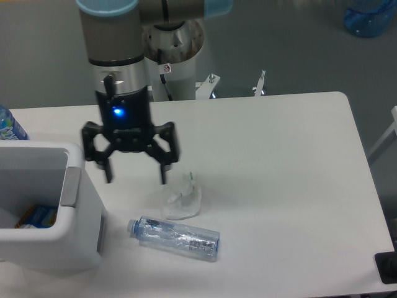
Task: Open the trash can
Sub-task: 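Raise the gripper away from the opened trash can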
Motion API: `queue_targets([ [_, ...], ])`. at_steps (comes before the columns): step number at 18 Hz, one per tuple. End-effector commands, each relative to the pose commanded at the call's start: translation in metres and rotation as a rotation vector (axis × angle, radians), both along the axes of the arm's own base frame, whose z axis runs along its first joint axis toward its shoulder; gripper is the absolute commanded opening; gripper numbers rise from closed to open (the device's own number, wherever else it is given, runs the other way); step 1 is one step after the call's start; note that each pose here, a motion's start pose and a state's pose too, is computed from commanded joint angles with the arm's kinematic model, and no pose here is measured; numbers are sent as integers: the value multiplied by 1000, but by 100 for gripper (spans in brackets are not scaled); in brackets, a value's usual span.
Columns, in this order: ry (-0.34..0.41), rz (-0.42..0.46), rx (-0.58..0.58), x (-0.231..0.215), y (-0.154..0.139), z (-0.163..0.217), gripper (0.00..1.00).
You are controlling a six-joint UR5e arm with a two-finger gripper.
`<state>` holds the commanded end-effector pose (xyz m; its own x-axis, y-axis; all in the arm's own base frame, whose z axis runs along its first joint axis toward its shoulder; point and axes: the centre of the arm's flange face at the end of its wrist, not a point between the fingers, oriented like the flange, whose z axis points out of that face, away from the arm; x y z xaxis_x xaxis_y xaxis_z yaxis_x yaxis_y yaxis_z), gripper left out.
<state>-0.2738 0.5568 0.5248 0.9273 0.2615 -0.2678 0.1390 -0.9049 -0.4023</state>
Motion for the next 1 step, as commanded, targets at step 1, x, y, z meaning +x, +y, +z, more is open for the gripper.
queue_targets([
  [1,-5,4,-21,-4,-3,-2,100],
])
